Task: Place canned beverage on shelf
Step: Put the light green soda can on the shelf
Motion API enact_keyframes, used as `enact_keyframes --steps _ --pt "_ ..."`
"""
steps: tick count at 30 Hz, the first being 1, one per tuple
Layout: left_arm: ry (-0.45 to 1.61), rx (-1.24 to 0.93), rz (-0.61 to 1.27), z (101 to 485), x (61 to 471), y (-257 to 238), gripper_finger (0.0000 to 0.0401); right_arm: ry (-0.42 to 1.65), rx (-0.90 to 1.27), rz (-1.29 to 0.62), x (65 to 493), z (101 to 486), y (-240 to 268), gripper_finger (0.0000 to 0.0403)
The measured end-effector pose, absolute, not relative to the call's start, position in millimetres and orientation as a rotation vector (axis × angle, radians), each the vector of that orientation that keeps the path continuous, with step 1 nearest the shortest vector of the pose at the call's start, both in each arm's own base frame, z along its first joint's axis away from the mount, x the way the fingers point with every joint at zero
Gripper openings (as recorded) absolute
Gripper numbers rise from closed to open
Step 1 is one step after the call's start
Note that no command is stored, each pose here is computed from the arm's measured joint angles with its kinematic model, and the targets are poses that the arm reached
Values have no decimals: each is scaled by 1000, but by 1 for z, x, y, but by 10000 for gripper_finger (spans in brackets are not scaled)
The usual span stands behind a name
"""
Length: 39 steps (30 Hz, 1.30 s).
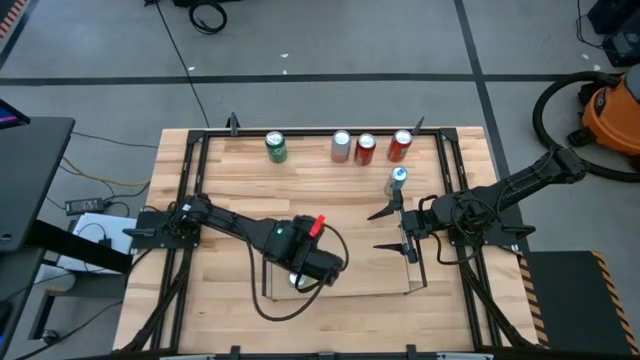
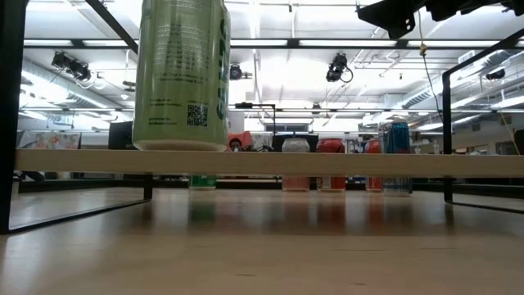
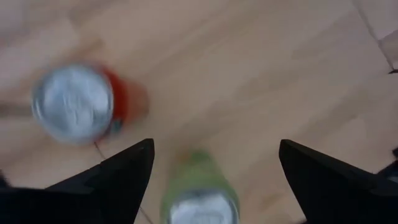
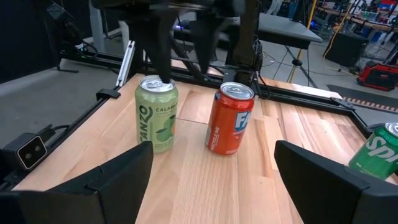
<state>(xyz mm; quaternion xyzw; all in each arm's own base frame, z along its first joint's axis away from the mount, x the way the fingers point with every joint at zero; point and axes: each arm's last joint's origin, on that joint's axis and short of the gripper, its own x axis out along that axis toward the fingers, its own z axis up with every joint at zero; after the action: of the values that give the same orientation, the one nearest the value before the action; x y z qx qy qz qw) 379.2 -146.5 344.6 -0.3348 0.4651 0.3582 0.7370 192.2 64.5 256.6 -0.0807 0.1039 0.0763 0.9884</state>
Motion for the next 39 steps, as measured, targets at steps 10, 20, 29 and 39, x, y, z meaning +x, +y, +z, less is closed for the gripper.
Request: enact_keyframes --steps 10,20,29,39 --pt "862 -548 414 352 412 -157 355 218 -146 152 192 256 64 347" --pt "987 -510 206 317 424 -198 355 263 -160 128 191 251 63 347" --pt "916 -263 215 328 396 -229 350 276 -157 177 196 247 68 347" --pt "911 310 496 338 375 -192 329 332 -180 69 226 231 88 347"
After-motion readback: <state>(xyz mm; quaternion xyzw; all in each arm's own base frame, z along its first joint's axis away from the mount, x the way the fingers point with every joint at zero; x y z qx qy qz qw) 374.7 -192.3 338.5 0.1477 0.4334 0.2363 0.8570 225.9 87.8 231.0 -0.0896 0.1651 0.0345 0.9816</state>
